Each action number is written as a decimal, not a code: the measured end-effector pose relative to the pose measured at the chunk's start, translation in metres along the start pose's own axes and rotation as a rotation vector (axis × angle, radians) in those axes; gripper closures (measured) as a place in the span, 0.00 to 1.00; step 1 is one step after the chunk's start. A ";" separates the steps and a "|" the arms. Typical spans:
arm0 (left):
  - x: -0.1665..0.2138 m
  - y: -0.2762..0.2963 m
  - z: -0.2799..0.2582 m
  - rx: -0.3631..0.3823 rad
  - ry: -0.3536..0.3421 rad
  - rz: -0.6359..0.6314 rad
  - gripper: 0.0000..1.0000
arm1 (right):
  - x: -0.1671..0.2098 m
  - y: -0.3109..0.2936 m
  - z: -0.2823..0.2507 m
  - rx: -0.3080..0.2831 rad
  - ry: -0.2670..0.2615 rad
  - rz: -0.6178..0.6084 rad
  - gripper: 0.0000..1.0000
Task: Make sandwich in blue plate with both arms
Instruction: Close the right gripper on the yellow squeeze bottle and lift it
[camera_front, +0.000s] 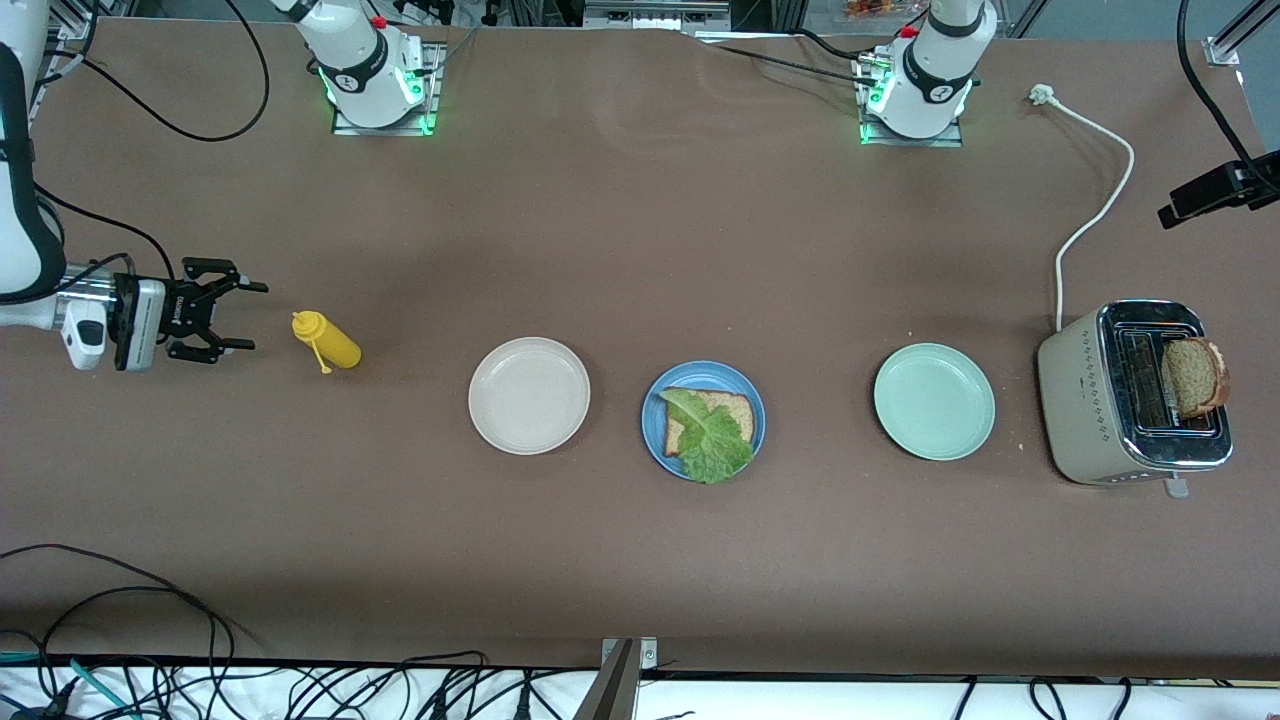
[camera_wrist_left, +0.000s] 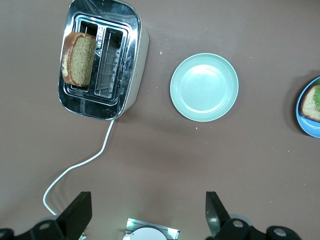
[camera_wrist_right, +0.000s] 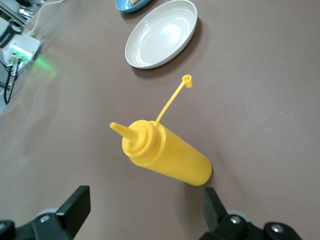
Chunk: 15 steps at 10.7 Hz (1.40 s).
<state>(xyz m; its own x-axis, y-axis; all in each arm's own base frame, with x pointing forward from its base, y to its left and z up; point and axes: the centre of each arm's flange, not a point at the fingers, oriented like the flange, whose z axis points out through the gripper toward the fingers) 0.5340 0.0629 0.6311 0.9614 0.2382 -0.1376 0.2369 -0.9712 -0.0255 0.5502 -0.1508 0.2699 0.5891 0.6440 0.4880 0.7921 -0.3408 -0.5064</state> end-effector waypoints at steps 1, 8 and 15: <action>0.000 0.001 0.000 0.000 0.000 0.002 0.00 | -0.007 0.005 0.008 0.021 0.037 -0.038 0.00; -0.002 0.010 0.000 0.003 -0.002 0.018 0.00 | -0.055 0.048 0.065 0.139 0.312 -0.279 0.00; -0.002 0.009 0.000 0.003 -0.002 0.017 0.00 | -0.058 0.070 0.100 0.161 0.416 -0.436 0.00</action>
<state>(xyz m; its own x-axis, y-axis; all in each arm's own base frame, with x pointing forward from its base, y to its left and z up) 0.5346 0.0536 0.6309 0.9651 0.2213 -0.1402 0.2199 -0.9752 -0.0256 0.5559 -0.1438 0.1353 0.2558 0.3684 0.8938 0.9587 0.0221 -0.2835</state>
